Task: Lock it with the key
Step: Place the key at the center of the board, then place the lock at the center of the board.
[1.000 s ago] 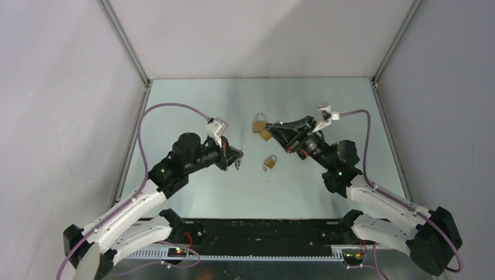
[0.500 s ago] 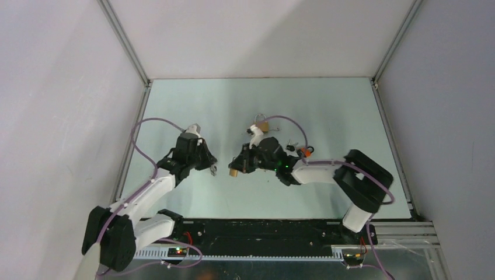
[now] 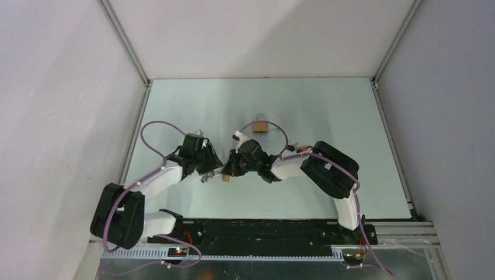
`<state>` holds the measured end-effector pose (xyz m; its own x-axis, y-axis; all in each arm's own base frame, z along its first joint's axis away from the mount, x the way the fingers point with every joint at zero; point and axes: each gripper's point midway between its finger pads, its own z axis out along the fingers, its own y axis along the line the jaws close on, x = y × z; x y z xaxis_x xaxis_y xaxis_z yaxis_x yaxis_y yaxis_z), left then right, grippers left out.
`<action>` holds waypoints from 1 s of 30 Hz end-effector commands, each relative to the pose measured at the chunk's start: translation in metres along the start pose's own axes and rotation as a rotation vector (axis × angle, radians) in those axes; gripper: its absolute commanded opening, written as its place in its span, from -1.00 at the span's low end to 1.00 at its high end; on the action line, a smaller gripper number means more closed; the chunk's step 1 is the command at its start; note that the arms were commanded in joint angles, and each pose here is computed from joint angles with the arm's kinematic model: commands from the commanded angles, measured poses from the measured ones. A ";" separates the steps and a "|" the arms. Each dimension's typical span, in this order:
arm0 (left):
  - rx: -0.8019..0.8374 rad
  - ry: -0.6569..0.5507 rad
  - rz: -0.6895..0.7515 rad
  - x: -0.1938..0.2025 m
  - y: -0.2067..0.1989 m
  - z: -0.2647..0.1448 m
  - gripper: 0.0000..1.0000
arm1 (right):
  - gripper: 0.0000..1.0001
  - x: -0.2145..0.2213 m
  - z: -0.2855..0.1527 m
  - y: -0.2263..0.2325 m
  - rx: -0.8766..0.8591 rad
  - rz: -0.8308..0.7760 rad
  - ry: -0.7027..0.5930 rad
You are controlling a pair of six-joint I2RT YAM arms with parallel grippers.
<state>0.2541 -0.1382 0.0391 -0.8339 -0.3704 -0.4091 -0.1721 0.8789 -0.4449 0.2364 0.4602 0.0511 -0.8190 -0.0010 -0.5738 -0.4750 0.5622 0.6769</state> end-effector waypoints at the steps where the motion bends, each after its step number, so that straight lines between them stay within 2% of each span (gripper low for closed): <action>1: -0.094 -0.110 -0.058 -0.020 0.016 -0.005 0.17 | -0.88 -0.009 0.012 -0.003 0.017 -0.011 -0.022; 6: -0.114 -0.233 -0.087 -0.044 0.016 -0.026 0.48 | -0.74 -0.005 0.019 -0.002 0.028 -0.036 0.003; 8: -0.111 -0.276 -0.089 -0.053 0.013 -0.038 0.58 | -0.59 -0.006 0.020 0.004 0.013 -0.048 0.006; 10: -0.106 -0.317 -0.086 -0.060 0.011 -0.050 0.64 | -0.34 -0.005 0.019 0.008 0.003 -0.055 0.011; 12: -0.100 -0.358 -0.076 -0.067 0.009 -0.062 0.71 | 0.00 -0.006 0.017 0.010 0.003 -0.060 0.014; 13: -0.096 -0.384 -0.068 -0.071 0.008 -0.069 0.73 | 0.06 -0.010 0.014 0.013 0.005 -0.065 0.004; 15: -0.095 -0.403 -0.053 -0.074 0.007 -0.080 0.93 | 0.20 -0.019 0.007 0.012 0.023 -0.071 -0.005; 17: -0.081 -0.417 -0.034 -0.076 0.004 -0.092 0.99 | 0.40 -0.033 -0.006 0.001 0.083 -0.066 -0.020; 20: -0.062 -0.439 -0.012 -0.079 -0.001 -0.112 0.99 | 0.92 -0.067 -0.034 -0.002 0.149 -0.099 -0.090; 25: -0.015 -0.541 0.007 -0.087 -0.009 -0.161 0.99 | 0.99 -0.119 -0.098 -0.034 0.383 -0.140 -0.211; 26: 0.003 -0.569 0.013 -0.088 -0.010 -0.172 0.99 | 0.99 -0.136 -0.118 -0.032 0.429 -0.161 -0.274; 29: 0.040 -0.628 0.030 -0.090 -0.015 -0.202 0.99 | 0.99 -0.153 -0.168 -0.040 0.552 -0.185 -0.324; 30: 0.056 -0.661 0.036 -0.090 -0.015 -0.214 0.99 | 0.99 -0.167 -0.193 -0.034 0.584 -0.187 -0.391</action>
<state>0.2368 -0.0708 0.2178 -0.4235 -0.4846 -0.7654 -0.1351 0.8693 -0.4755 0.3209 0.3474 0.1585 -0.6409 0.0942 -0.7618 -0.3721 0.8299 0.4157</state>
